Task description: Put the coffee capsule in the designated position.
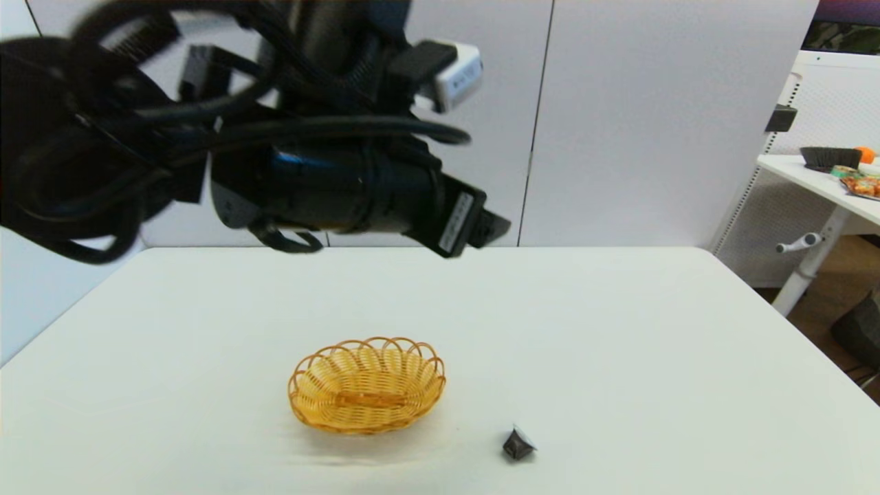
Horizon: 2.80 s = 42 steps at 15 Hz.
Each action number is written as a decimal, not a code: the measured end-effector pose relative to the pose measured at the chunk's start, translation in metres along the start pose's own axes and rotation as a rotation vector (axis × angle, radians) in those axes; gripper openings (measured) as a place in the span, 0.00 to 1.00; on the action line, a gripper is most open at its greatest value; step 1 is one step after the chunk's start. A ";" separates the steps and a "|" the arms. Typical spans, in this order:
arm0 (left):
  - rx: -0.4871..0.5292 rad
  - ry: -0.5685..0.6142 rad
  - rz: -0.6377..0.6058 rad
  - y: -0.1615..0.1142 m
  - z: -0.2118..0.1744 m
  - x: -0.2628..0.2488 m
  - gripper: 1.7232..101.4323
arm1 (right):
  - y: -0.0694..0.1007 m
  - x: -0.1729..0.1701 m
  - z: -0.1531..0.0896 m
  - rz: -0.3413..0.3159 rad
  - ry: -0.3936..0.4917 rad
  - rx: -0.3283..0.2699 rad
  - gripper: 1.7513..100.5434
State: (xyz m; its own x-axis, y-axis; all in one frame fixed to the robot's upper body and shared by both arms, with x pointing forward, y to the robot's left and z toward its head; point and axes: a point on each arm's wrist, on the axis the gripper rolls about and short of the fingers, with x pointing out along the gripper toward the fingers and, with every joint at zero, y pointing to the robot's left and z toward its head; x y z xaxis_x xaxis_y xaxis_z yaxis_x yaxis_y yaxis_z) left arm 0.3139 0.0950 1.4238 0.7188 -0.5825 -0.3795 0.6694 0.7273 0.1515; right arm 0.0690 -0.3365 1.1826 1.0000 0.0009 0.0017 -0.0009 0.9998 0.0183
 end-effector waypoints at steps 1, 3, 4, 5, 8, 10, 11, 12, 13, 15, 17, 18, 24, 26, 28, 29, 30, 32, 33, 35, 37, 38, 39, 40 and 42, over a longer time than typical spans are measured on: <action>0.011 -0.045 0.045 0.016 0.009 -0.013 0.89 | 0.000 0.000 0.000 0.000 0.000 0.000 1.00; 0.057 -0.104 0.155 0.051 0.020 -0.038 0.91 | 0.000 0.000 0.000 0.000 0.000 0.000 1.00; 0.075 -0.126 0.221 0.069 0.023 -0.053 0.92 | 0.000 0.000 0.000 0.000 0.000 0.000 1.00; 0.077 -0.144 0.279 0.083 0.025 -0.069 0.92 | 0.000 0.000 0.000 0.000 0.000 0.000 1.00; 0.046 -0.162 0.438 0.114 0.016 -0.115 0.93 | 0.000 0.000 0.000 0.000 0.000 0.000 1.00; 0.026 -0.152 0.518 0.123 0.001 -0.138 0.94 | 0.000 0.000 0.000 0.001 0.000 0.000 1.00; 0.018 -0.153 0.553 0.125 -0.008 -0.147 0.94 | 0.000 0.000 0.000 0.000 0.000 0.000 1.00; 0.011 -0.145 0.580 0.125 -0.018 -0.154 0.95 | 0.000 0.000 0.000 0.000 0.000 0.000 1.00; 0.002 -0.134 0.610 0.125 -0.030 -0.163 0.95 | 0.000 0.000 0.000 0.001 0.000 0.000 1.00; -0.017 -0.108 0.667 0.120 -0.057 -0.181 0.95 | 0.000 0.000 0.000 0.000 0.000 0.000 1.00; -0.036 -0.086 0.698 0.111 -0.089 -0.195 0.95 | 0.000 0.000 0.000 0.000 0.000 0.000 1.00; -0.047 -0.077 0.707 0.104 -0.106 -0.202 0.96 | 0.000 0.000 0.000 0.000 0.000 0.000 1.00; -0.123 -0.053 0.728 0.032 -0.230 -0.229 0.96 | 0.000 0.000 0.000 0.000 0.000 0.000 1.00; -0.133 -0.061 0.711 0.011 -0.269 -0.228 0.96 | 0.000 0.000 0.000 0.000 0.000 0.000 1.00; -0.133 -0.094 0.679 -0.003 -0.299 -0.225 0.96 | 0.000 0.000 0.000 0.000 0.000 0.000 1.00; -0.138 -0.123 0.671 -0.009 -0.310 -0.225 0.96 | 0.000 0.000 0.000 0.000 0.000 0.000 1.00; -0.144 -0.147 0.668 -0.013 -0.318 -0.224 0.96 | 0.000 0.000 0.000 0.000 0.000 0.000 1.00; -0.145 -0.195 0.668 -0.019 -0.333 -0.223 0.96 | 0.000 0.000 0.000 0.000 0.000 0.000 1.00; -0.139 -0.218 0.669 -0.022 -0.340 -0.222 0.96 | 0.000 0.000 0.000 0.000 0.000 0.000 1.00; -0.113 -0.297 0.683 -0.024 -0.343 -0.224 0.96 | 0.000 0.000 0.000 0.000 0.000 -0.001 1.00; -0.102 -0.372 0.696 -0.026 -0.340 -0.227 0.96 | 0.000 0.000 0.000 0.000 0.000 0.000 1.00; -0.110 -0.393 0.697 -0.026 -0.340 -0.228 0.96 | 0.000 0.000 0.000 0.000 0.000 0.000 1.00; -0.123 -0.404 0.697 -0.026 -0.340 -0.228 0.96 | 0.000 0.000 0.000 0.000 0.000 0.000 1.00; -0.131 -0.410 0.695 -0.026 -0.340 -0.228 0.96 | 0.000 0.000 0.000 0.000 0.000 0.000 1.00; -0.134 -0.412 0.694 -0.027 -0.340 -0.228 0.96 | 0.000 0.000 0.000 0.000 0.000 0.000 1.00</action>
State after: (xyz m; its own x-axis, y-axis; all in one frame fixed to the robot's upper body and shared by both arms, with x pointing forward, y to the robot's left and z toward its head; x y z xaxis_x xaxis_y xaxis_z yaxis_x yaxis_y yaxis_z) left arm 0.0681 0.3323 1.1957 0.9902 -0.0508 0.1303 0.0367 0.9934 0.1086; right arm 0.0690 -0.3365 1.1825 1.0000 0.0013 0.0013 -0.0013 0.9998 0.0183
